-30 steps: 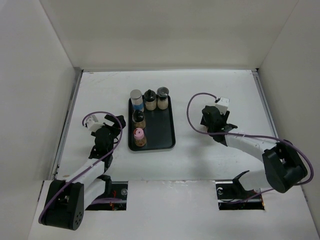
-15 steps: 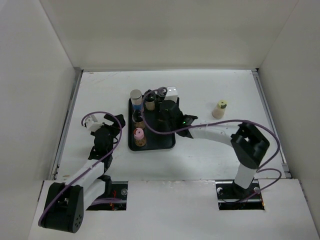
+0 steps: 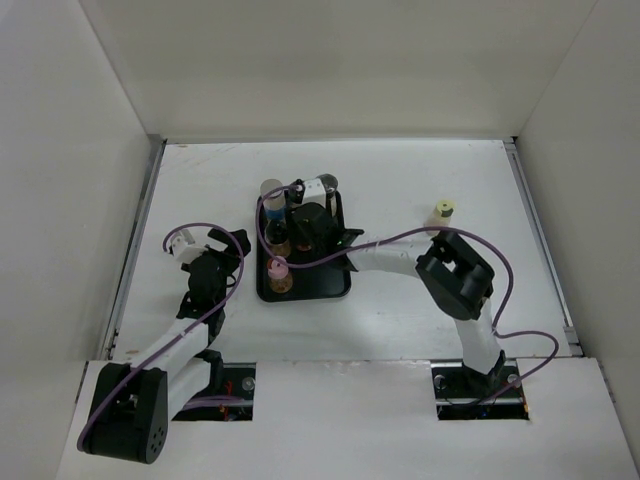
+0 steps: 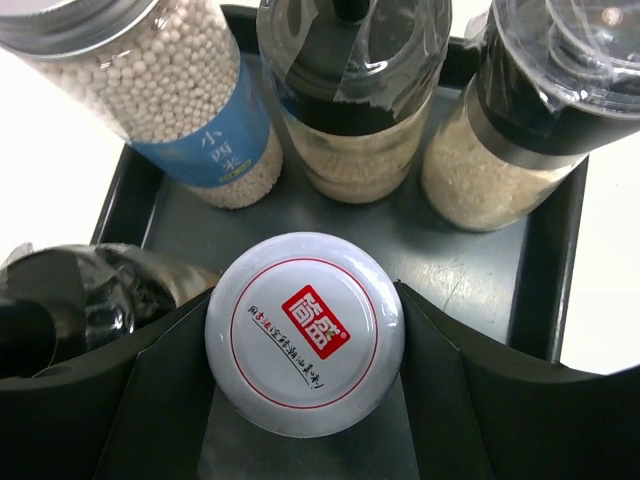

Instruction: Organize the condiment bottles

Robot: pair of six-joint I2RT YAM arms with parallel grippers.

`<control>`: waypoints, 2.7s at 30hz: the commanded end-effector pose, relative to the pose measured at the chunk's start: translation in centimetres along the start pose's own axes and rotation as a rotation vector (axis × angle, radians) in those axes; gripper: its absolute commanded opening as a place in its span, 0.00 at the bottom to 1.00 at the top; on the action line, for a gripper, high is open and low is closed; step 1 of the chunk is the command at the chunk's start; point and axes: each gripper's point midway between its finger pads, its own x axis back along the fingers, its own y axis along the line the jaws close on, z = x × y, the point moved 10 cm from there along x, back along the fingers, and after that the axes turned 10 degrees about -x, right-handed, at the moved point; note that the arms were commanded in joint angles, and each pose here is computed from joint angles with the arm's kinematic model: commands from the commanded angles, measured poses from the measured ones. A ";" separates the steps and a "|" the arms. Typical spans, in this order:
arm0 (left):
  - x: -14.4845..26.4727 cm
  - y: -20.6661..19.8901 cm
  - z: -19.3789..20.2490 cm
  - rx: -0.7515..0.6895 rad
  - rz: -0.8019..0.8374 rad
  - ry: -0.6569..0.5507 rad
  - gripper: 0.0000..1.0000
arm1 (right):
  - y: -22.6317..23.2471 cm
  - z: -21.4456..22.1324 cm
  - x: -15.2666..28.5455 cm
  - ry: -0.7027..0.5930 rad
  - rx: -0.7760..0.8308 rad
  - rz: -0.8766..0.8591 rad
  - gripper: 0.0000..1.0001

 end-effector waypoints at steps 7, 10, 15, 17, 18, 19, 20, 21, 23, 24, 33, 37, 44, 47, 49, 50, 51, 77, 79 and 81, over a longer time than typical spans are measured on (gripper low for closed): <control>-0.3 -0.5 -0.7 0.015 0.020 -0.038 1.00 | 0.6 -7.6 2.7 -0.209 -0.123 -0.038 0.94; -0.3 -0.7 -0.8 0.016 0.032 -0.032 1.00 | -0.8 -9.5 5.0 -0.244 -0.147 -0.031 0.93; -0.3 -0.6 -0.8 0.017 0.024 -0.042 1.00 | -8.2 -11.2 8.1 -0.320 -0.207 0.123 0.44; -0.3 -0.6 -0.8 0.019 0.030 -0.035 1.00 | -12.5 -11.6 9.2 -0.364 -0.251 0.238 0.33; -0.2 -0.7 -0.8 0.020 0.034 -0.037 1.00 | -14.1 -11.7 9.7 -0.379 -0.263 0.282 0.32; -0.2 -0.8 -0.8 0.016 0.034 -0.042 1.00 | -16.2 -11.8 10.3 -0.395 -0.276 0.345 0.34; -0.2 -0.8 -0.8 0.014 0.032 -0.044 1.00 | -18.0 -12.0 10.9 -0.409 -0.284 0.399 0.37; -0.3 -0.7 -0.7 0.012 0.023 -0.041 1.00 | -19.8 -12.1 11.4 -0.420 -0.288 0.454 0.46; -0.4 -0.7 -0.6 0.013 0.022 -0.033 1.00 | -22.7 -12.2 12.4 -0.433 -0.292 0.555 0.68; -0.4 -0.7 -0.6 0.014 0.026 -0.030 1.00 | -23.9 -12.0 12.6 -0.440 -0.302 0.597 0.78; -0.2 -1.0 -0.7 0.010 0.044 -0.032 1.00 | -27.6 -10.3 9.1 -0.321 -0.304 0.690 0.94; -0.3 -0.9 -0.6 0.005 0.035 -0.036 1.00 | -28.1 -9.3 8.3 -0.268 -0.305 0.696 0.89; -0.2 -1.1 -0.7 0.007 0.040 -0.042 1.00 | -28.7 -8.7 7.2 -0.224 -0.361 0.647 0.76; -0.3 -1.0 -0.5 0.007 0.038 -0.028 1.00 | -28.9 -8.9 6.8 -0.230 -0.374 0.646 0.64; -0.2 -1.1 -0.6 0.008 0.046 -0.031 1.00 | -28.8 -8.9 6.4 -0.227 -0.371 0.641 0.54; -0.2 -1.1 -0.7 0.006 0.043 -0.037 1.00 | -28.8 -8.9 6.4 -0.228 -0.371 0.645 0.50; -0.2 -1.1 -0.7 0.006 0.041 -0.039 1.00 | -28.8 -9.1 6.5 -0.238 -0.369 0.651 0.47; -0.2 0.1 -1.6 0.008 -0.009 -0.085 1.00 | -3.6 -0.6 10.6 -0.078 -0.053 -0.059 0.41; -0.2 0.2 -1.5 0.007 -0.012 -0.080 1.00 | -3.3 0.2 10.6 -0.068 -0.046 -0.069 0.42; -0.2 0.2 -1.6 0.003 -0.018 -0.087 1.00 | -2.9 0.7 10.8 -0.058 -0.036 -0.081 0.44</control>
